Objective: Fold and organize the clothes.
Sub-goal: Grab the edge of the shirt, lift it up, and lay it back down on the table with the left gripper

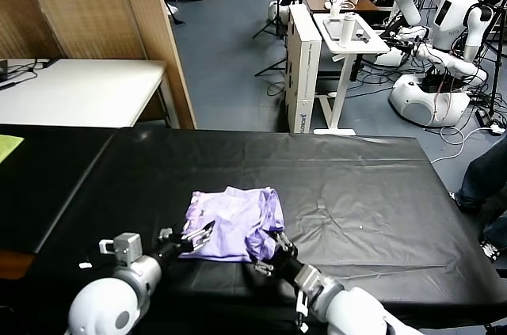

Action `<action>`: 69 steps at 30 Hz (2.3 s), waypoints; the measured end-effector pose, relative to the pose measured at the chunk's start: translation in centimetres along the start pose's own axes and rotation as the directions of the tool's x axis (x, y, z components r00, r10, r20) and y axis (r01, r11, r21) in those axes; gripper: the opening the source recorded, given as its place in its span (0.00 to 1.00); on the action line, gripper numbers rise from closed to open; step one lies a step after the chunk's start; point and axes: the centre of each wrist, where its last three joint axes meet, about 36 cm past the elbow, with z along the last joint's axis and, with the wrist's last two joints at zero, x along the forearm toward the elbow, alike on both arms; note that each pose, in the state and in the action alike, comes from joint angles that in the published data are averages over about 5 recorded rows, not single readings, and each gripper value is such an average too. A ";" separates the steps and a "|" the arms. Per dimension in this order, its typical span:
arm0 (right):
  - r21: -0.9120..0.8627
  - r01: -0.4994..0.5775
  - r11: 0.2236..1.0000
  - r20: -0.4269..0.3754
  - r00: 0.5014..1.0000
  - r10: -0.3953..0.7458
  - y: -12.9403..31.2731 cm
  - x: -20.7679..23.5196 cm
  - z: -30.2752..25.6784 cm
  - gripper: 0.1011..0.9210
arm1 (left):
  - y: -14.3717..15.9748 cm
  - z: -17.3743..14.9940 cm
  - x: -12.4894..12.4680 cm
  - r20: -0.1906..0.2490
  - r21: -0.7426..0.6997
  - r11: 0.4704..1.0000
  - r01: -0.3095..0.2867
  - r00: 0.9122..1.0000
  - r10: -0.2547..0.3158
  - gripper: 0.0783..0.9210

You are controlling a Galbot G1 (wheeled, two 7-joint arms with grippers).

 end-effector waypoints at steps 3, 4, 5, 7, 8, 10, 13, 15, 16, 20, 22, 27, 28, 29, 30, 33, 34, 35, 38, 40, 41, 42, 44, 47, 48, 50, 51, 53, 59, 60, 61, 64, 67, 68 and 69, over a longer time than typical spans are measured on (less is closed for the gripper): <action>0.008 0.004 1.000 0.002 1.000 -0.004 -0.1 -0.3 -0.1 0.67 | 0.0 0.0 0.1 0.001 -0.002 1.000 0.002 1.000 -0.002 0.98; 0.011 0.005 1.000 0.002 1.000 -0.005 -0.1 -0.4 -0.1 0.65 | 0.0 0.0 0.1 0.001 -0.003 1.000 0.003 1.000 -0.003 0.98; 0.013 0.006 1.000 0.002 1.000 -0.006 -0.2 -0.4 -0.1 0.64 | 0.0 0.0 0.1 0.001 -0.004 1.000 0.004 1.000 -0.004 0.98; 0.016 0.009 1.000 0.002 1.000 -0.009 -0.2 -0.5 -0.1 0.57 | 0.0 0.0 0.1 0.002 -0.005 1.000 0.005 1.000 -0.005 0.98; 0.017 0.010 1.000 0.001 1.000 -0.010 -0.2 -0.5 -0.1 0.53 | 0.0 0.1 0.2 0.002 -0.006 1.000 0.005 1.000 -0.005 0.98; 0.015 0.012 1.000 -0.003 1.000 -0.012 -0.2 -0.5 0.0 0.42 | 0.0 0.1 0.2 0.002 -0.007 1.000 0.006 1.000 -0.006 0.98; 0.005 0.016 1.000 -0.009 1.000 -0.016 0.0 -0.4 0.3 0.25 | -0.1 0.2 0.2 0.001 -0.007 1.000 0.007 1.000 -0.007 0.98; -0.004 0.017 1.000 -0.013 1.000 -0.017 0.0 -0.2 0.4 0.18 | -0.1 0.2 0.2 0.002 -0.006 1.000 0.007 1.000 -0.007 0.98; -0.009 0.018 1.000 -0.014 1.000 -0.018 0.1 -0.1 0.4 0.14 | -0.1 0.2 0.2 0.002 -0.006 1.000 0.007 1.000 -0.007 0.98; -0.030 0.018 0.999 -0.020 1.000 -0.019 0.1 0.3 0.6 0.07 | -0.1 0.2 0.2 0.002 -0.005 1.000 0.007 1.000 -0.007 0.98; -0.040 0.017 0.999 -0.023 1.000 -0.018 0.1 0.6 0.6 0.05 | -0.1 0.3 0.2 0.002 -0.005 1.000 0.008 1.000 -0.008 0.98; -0.078 0.003 0.997 -0.046 0.999 -0.007 0.1 1.6 0.6 0.05 | -0.2 0.3 0.2 0.001 -0.004 1.000 0.008 1.000 -0.008 0.98; -0.087 -0.002 0.996 -0.053 0.999 -0.003 0.1 1.8 0.6 0.05 | -0.2 0.4 0.2 0.001 -0.003 1.000 0.007 1.000 -0.007 0.98; -0.099 -0.009 0.995 -0.063 0.998 0.003 0.1 2.1 0.6 0.05 | -0.2 0.4 0.2 0.002 -0.003 1.000 0.007 1.000 -0.007 0.98; -0.112 -0.017 0.994 -0.073 0.997 0.009 0.2 2.3 0.5 0.05 | -0.2 0.4 0.2 0.002 -0.002 1.000 0.007 1.000 -0.007 0.98; -0.155 -0.046 0.987 -0.104 0.994 0.030 0.3 2.7 0.5 0.05 | -0.3 0.4 0.2 0.004 0.000 1.000 0.005 1.000 -0.005 0.98; -0.168 -0.056 0.984 -0.112 0.993 0.037 0.4 2.9 0.5 0.05 | -0.3 0.4 0.2 0.005 0.000 1.000 0.005 1.000 -0.005 0.98; -0.180 -0.064 0.982 -0.119 0.992 0.043 0.4 3.0 0.5 0.06 | -0.3 0.4 0.2 0.007 0.000 1.000 0.005 1.000 -0.005 0.98; -0.212 -0.080 0.974 -0.126 0.991 0.054 0.2 3.5 0.3 0.17 | -0.3 0.4 0.3 0.012 0.001 1.000 0.006 1.000 -0.006 0.98; -0.231 -0.084 0.969 -0.122 0.991 0.057 0.0 4.0 0.1 0.30 | -0.2 0.4 0.3 0.015 0.001 1.000 0.007 1.000 -0.007 0.98; -0.239 -0.085 0.967 -0.118 0.991 0.058 -0.2 4.3 -0.1 0.39 | -0.2 0.4 0.3 0.017 0.000 1.000 0.008 1.000 -0.008 0.98; -0.248 -0.086 0.965 -0.111 0.992 0.060 -0.3 4.7 -0.3 0.46 | -0.2 0.4 0.4 0.019 0.000 1.000 0.008 1.000 -0.008 0.98; -0.269 -0.087 0.959 -0.087 0.994 0.066 -0.7 5.3 -0.9 0.62 | -0.2 0.3 0.3 0.024 0.000 1.000 0.008 1.000 -0.008 0.98; -0.305 -0.100 0.947 -0.025 0.995 0.096 -1.6 5.9 -1.7 0.83 | -0.1 0.2 0.2 0.030 0.001 1.000 0.008 1.000 -0.008 0.98; -0.317 -0.107 0.943 -0.003 0.994 0.112 -2.0 5.9 -1.9 0.89 | -0.1 0.2 0.1 0.031 0.001 1.000 0.009 0.999 -0.009 0.98; -0.339 -0.124 0.933 0.032 0.989 0.143 -2.8 5.5 -2.0 0.96 | 0.0 0.3 -0.1 0.032 0.003 1.000 0.010 0.999 -0.010 0.98; -0.350 -0.134 0.927 0.042 0.987 0.158 -3.2 5.2 -2.0 0.97 | 0.0 0.3 -0.1 0.033 0.004 1.000 0.011 0.999 -0.011 0.98; -0.373 -0.152 0.915 0.049 0.982 0.183 -4.0 4.1 -1.6 0.98 | 0.0 0.3 -0.2 0.034 0.005 1.000 0.012 0.999 -0.013 0.98; -0.436 -0.190 0.880 0.036 0.973 0.228 -6.0 -0.3 -0.6 0.98 | 0.0 0.5 0.1 0.035 0.002 1.000 0.024 0.999 -0.024 0.98; -0.445 -0.193 0.874 0.034 0.972 0.231 -6.3 -1.0 -0.5 0.98 | 0.1 0.6 0.1 0.036 0.004 1.000 0.027 0.999 -0.028 0.98; -0.455 -0.194 0.869 0.031 0.972 0.234 -6.5 -1.7 -0.5 0.98 | 0.2 0.6 0.2 0.036 0.005 0.999 0.032 0.999 -0.032 0.98; -0.479 -0.199 0.855 0.022 0.971 0.238 -7.0 -3.4 -0.2 0.98 | 0.5 0.9 0.5 0.036 0.011 0.999 0.045 0.998 -0.045 0.98; -0.501 -0.202 0.842 0.006 0.972 0.237 -7.2 -4.7 0.3 0.92 | 0.7 1.0 0.6 0.038 0.013 0.999 0.053 0.998 -0.053 0.98; -0.507 -0.203 0.838 0.000 0.972 0.235 -7.2 -5.0 0.5 0.88 | 0.7 1.0 0.7 0.039 0.014 0.998 0.054 0.998 -0.055 0.98; -0.513 -0.204 0.834 -0.007 0.972 0.233 -7.1 -5.3 0.8 0.82 | 0.8 1.0 0.7 0.039 0.015 0.998 0.055 0.998 -0.056 0.98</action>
